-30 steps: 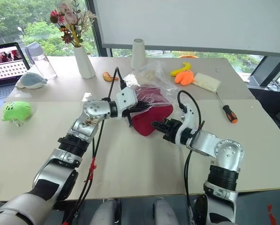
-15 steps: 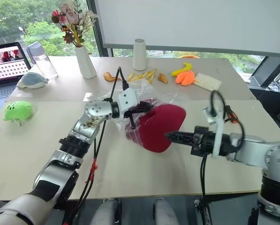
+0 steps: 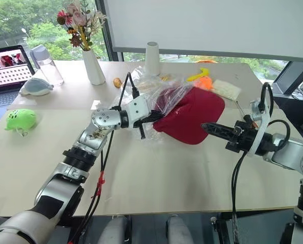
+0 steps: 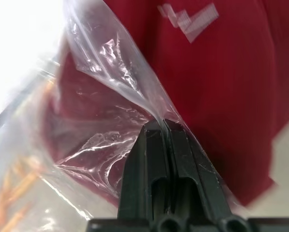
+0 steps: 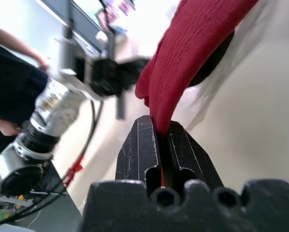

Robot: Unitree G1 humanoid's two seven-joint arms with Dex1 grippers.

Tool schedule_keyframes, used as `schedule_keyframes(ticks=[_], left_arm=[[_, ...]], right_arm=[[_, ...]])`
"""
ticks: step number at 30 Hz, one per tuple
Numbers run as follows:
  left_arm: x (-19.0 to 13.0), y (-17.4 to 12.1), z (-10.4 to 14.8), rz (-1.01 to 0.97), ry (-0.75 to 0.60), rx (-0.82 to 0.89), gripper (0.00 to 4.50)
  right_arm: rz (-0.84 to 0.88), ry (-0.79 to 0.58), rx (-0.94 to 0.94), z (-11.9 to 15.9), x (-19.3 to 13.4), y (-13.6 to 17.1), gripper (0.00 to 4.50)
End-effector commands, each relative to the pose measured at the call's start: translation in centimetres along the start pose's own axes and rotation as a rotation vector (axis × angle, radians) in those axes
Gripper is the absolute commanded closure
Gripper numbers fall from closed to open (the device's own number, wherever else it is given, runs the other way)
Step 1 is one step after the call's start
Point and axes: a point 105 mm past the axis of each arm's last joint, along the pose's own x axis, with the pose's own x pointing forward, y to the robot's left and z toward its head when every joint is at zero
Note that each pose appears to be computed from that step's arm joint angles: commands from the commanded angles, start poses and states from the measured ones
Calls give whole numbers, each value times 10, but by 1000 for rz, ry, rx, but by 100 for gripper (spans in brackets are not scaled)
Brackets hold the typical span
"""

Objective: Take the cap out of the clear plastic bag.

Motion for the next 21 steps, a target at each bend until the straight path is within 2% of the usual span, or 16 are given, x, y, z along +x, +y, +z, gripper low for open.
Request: schedule_keyframes(ticks=[1,4,6,8,12,16,21], left_arm=[[1,-1,4,-12,-2,30,450],[2,1,13,-5,-30,36,450],[3,1,17,-3,-43,35,450],[4,1,18,-4,-44,36,450],[2,-1,16,-11,-34,39,450],[-8,0,9,-15,3,61,450],[-42,-11,-12,-138,188,189,450]], right_arm=[[499,-141,-193,41,-7,109,447],[691,-188,-281,55,-5,150,447],[729,-222,-306,62,0,159,447],[749,-324,-304,78,0,163,447],[744,-486,-279,106,-2,163,447],[663,-625,-174,135,0,147,447],[553,-718,-94,149,8,123,447]])
